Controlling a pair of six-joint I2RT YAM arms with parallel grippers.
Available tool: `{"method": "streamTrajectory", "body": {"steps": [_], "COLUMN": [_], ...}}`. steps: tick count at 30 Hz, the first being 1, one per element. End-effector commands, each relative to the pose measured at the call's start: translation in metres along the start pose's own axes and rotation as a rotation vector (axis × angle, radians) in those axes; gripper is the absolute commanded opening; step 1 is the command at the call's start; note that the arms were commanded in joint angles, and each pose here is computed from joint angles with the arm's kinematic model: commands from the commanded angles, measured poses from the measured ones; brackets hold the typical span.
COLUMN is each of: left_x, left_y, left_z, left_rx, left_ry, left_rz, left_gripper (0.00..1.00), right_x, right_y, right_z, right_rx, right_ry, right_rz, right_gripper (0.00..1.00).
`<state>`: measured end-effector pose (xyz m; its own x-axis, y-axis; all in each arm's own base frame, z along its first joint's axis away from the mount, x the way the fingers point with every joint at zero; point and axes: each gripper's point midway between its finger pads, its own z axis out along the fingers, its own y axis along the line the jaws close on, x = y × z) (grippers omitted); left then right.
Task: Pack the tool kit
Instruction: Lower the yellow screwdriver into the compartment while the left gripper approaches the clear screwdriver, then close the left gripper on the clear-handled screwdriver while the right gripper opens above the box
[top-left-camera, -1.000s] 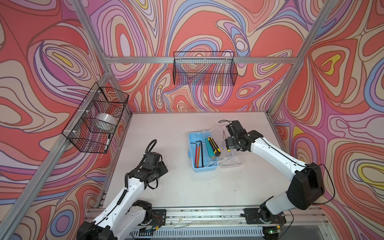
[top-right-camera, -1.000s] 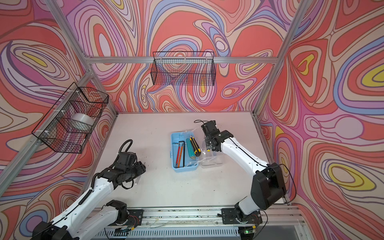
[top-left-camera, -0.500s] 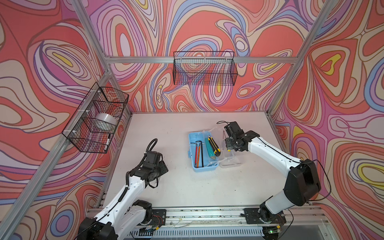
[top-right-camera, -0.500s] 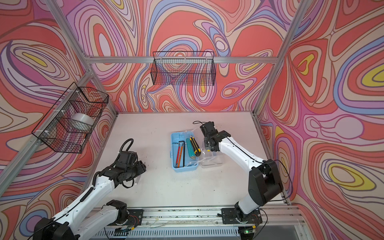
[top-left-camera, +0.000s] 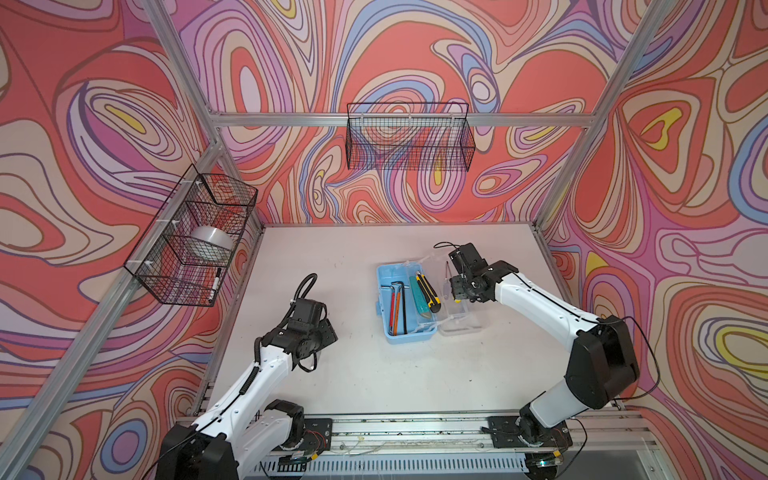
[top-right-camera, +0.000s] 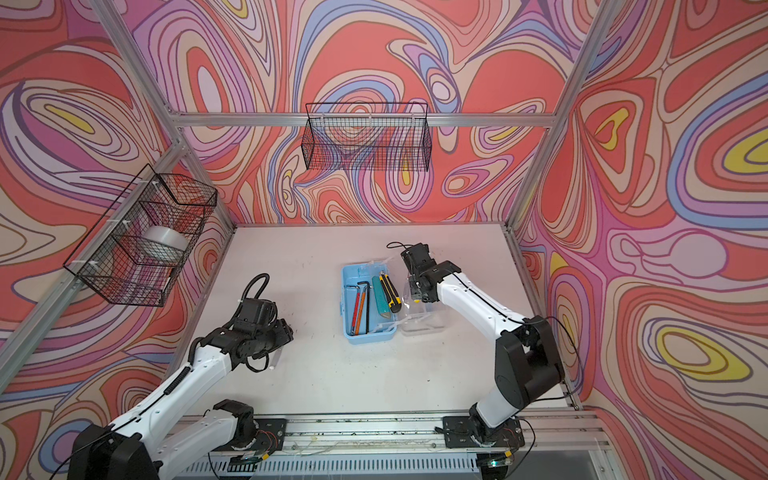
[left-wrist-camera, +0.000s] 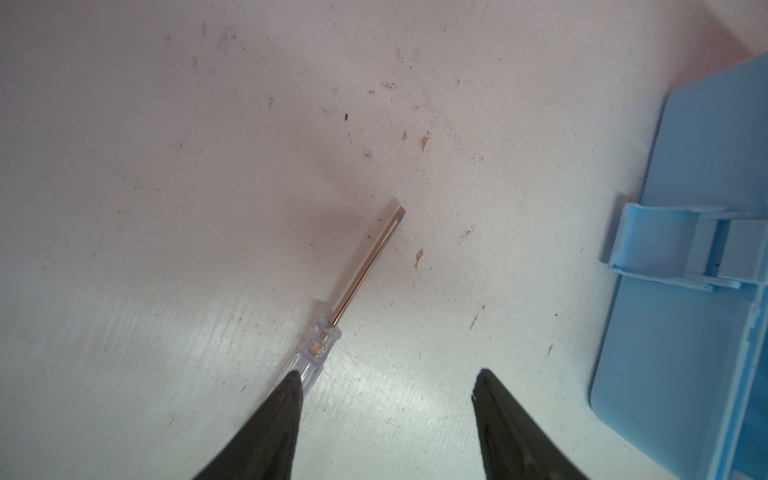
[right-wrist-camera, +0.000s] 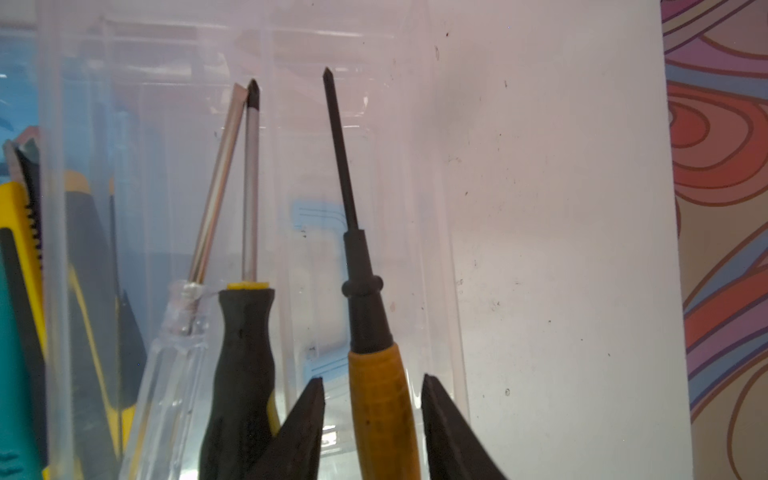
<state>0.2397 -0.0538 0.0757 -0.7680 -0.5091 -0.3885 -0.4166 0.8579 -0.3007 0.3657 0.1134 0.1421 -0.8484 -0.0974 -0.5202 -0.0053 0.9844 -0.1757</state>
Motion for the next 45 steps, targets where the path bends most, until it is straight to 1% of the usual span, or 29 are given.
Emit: {"method": "streamTrajectory", "body": {"steps": [1, 4, 7, 11, 13, 18, 22, 26, 31, 39, 45], "left_x": [-0.004, -0.005, -0.006, -0.007, -0.005, 0.000, 0.011, 0.020, 0.030, 0.036, 0.038], "left_y": [0.000, 0.004, 0.007, 0.009, 0.012, 0.020, 0.027, 0.034, 0.043, 0.046, 0.045], "left_z": [-0.003, -0.003, -0.003, 0.001, 0.004, 0.007, 0.009, 0.011, 0.017, 0.029, 0.039], "left_rx": [-0.017, -0.047, -0.077, -0.126, -0.161, -0.231, -0.247, -0.258, -0.286, -0.303, -0.308], "left_ry": [-0.008, -0.007, 0.003, 0.041, 0.072, 0.127, 0.160, 0.178, 0.207, 0.236, 0.250], "left_rz": [0.013, 0.027, 0.052, 0.090, 0.100, 0.113, 0.093, 0.073, 0.057, 0.055, 0.058], "left_gripper": [0.66, 0.66, 0.65, 0.63, 0.62, 0.55, 0.49, 0.46, 0.46, 0.44, 0.40], "right_x": [-0.013, -0.022, -0.033, -0.043, -0.044, -0.041, -0.039, -0.037, -0.035, -0.034, -0.033], "right_y": [0.000, -0.002, -0.002, 0.007, 0.009, 0.009, 0.013, 0.016, 0.016, 0.016, 0.014], "right_z": [-0.011, -0.025, -0.046, -0.066, -0.069, -0.065, -0.061, -0.058, -0.054, -0.051, -0.050], "right_rx": [-0.004, -0.021, -0.068, -0.169, -0.188, -0.188, -0.207, -0.217, -0.210, -0.204, -0.189], "right_ry": [-0.027, -0.064, -0.115, -0.174, -0.184, -0.187, -0.182, -0.181, -0.173, -0.173, -0.174], "right_rz": [0.014, 0.035, 0.070, 0.102, 0.108, 0.115, 0.119, 0.120, 0.110, 0.106, 0.107], "right_gripper": [0.43, 0.42, 0.40, 0.38, 0.38, 0.37, 0.37, 0.36, 0.36, 0.35, 0.35]}}
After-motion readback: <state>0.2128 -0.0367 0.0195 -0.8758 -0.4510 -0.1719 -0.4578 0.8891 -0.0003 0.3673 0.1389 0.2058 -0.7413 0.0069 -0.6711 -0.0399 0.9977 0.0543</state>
